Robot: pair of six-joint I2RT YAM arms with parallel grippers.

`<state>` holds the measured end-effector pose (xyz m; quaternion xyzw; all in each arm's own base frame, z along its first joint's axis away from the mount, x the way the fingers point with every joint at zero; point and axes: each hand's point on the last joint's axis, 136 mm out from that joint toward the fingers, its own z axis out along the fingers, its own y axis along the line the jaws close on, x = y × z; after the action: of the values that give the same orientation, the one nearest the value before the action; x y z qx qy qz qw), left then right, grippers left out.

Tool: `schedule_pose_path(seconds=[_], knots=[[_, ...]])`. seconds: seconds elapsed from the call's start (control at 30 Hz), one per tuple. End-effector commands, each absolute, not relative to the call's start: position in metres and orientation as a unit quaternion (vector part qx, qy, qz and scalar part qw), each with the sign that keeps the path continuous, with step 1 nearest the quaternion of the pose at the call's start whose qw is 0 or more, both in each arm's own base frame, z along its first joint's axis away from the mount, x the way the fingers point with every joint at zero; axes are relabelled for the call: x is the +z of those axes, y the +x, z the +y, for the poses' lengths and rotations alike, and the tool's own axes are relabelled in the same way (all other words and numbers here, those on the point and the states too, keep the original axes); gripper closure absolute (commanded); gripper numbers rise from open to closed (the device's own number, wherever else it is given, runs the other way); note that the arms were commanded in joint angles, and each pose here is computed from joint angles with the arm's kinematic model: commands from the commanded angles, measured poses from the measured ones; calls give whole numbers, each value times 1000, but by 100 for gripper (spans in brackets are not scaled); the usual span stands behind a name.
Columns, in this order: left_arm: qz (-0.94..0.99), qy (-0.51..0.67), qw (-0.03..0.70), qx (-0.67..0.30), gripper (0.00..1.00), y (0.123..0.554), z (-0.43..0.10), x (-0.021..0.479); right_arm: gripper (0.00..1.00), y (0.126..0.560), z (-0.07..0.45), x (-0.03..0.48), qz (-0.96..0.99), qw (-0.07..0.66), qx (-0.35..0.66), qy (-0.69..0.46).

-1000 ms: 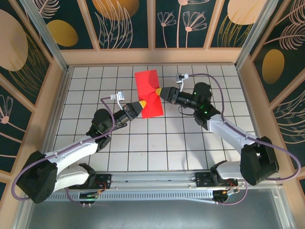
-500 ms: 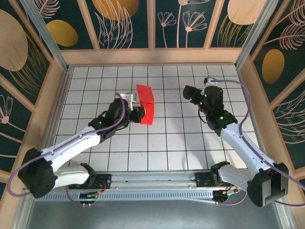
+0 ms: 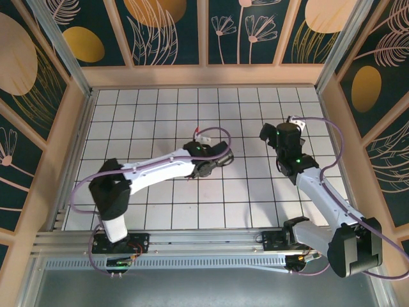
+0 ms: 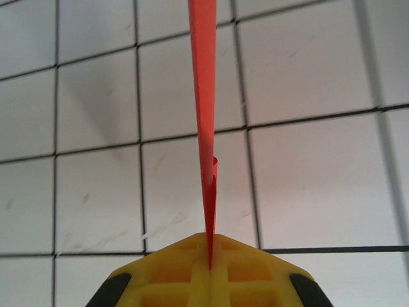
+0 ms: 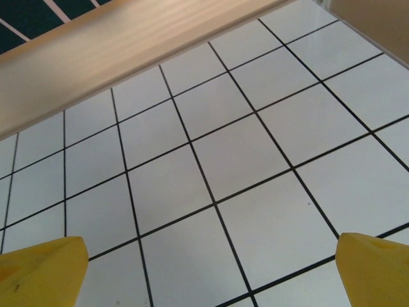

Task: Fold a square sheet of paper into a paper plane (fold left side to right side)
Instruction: Turn over the paper at the center of the table.

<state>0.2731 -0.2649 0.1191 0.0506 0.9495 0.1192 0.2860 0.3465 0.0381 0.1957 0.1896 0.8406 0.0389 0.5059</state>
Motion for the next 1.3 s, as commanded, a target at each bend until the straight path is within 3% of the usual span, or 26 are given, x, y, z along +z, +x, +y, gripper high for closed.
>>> schedule_pose_path(seconds=[0.0,0.43,0.73,0.9,1.27], knots=[[935,20,265,234,100,259,-221,115,1,345,22,195,830,516,15,210],[968,11,214,131,100,263,-284,57,1,348,29,180,841,504,55,190],[983,17,184,11,84,266,-342,35,1,347,34,172,848,494,65,179],[984,19,173,-26,82,268,-361,28,1,347,38,169,853,487,74,171],[976,11,168,-135,54,279,-390,41,1,349,50,167,869,464,98,142]])
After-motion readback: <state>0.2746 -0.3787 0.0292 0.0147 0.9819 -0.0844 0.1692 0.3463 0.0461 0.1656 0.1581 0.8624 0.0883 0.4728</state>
